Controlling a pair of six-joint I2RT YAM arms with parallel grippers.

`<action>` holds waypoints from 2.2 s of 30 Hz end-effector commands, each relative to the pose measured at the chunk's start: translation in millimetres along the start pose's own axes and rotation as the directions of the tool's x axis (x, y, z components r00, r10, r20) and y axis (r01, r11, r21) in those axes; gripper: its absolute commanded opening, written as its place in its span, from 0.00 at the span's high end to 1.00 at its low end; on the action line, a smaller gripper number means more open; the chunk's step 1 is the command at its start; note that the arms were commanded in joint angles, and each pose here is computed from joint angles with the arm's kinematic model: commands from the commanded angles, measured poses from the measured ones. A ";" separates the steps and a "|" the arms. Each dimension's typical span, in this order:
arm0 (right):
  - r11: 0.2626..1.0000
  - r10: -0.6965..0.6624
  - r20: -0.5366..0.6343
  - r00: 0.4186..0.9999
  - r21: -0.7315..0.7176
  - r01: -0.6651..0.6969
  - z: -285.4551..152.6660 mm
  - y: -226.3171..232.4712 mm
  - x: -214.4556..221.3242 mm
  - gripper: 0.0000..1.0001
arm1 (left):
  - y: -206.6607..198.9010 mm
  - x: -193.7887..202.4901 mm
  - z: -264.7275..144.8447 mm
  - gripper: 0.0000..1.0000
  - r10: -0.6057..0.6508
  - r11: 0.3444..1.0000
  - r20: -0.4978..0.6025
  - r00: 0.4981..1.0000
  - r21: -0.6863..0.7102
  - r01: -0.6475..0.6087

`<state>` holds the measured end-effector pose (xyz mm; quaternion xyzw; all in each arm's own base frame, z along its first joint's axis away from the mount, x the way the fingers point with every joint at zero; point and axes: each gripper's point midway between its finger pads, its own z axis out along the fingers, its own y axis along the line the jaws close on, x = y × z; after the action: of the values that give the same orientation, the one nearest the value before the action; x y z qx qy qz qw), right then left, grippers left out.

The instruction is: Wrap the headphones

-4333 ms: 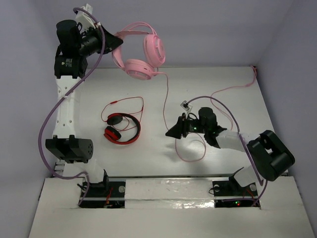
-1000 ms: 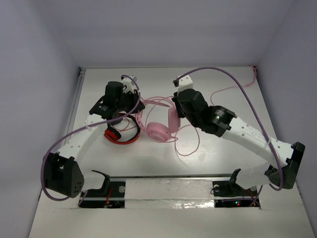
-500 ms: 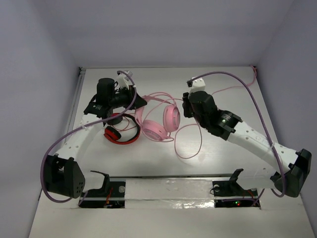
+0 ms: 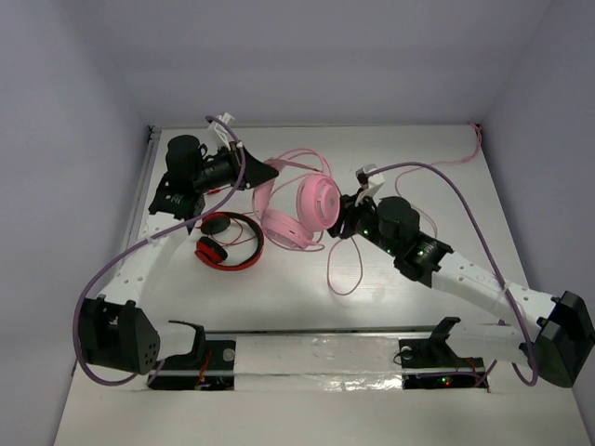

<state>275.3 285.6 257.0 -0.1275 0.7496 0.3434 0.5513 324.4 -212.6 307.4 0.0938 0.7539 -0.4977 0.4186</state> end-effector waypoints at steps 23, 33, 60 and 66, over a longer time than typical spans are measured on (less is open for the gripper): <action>0.958 0.167 -0.033 0.985 -0.231 -0.170 53.6 17.7 76.1 0.45 | -67.9 -143.1 -46.4 1.00 -0.172 0.976 0.373 0.912 0.188 0.108; 0.958 0.190 -0.056 0.980 -0.209 -0.198 67.3 3.9 109.8 0.37 | -74.5 -177.5 -64.3 1.00 -0.209 0.967 0.436 0.875 0.227 0.118; 0.936 0.279 -0.195 0.940 -0.162 -0.311 66.9 -12.6 177.7 0.69 | -34.3 -203.7 -76.1 1.00 -0.253 0.967 0.598 0.760 0.138 0.213; 0.961 0.202 -0.248 0.948 -0.139 -0.241 61.3 28.9 162.5 0.94 | 21.4 -186.0 -73.0 1.00 -0.202 0.951 0.700 0.685 -0.027 0.308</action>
<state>251.8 356.0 68.6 -0.1052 0.8045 0.4449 0.3793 419.1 -107.3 423.0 -0.2015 0.6175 -0.5282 0.5469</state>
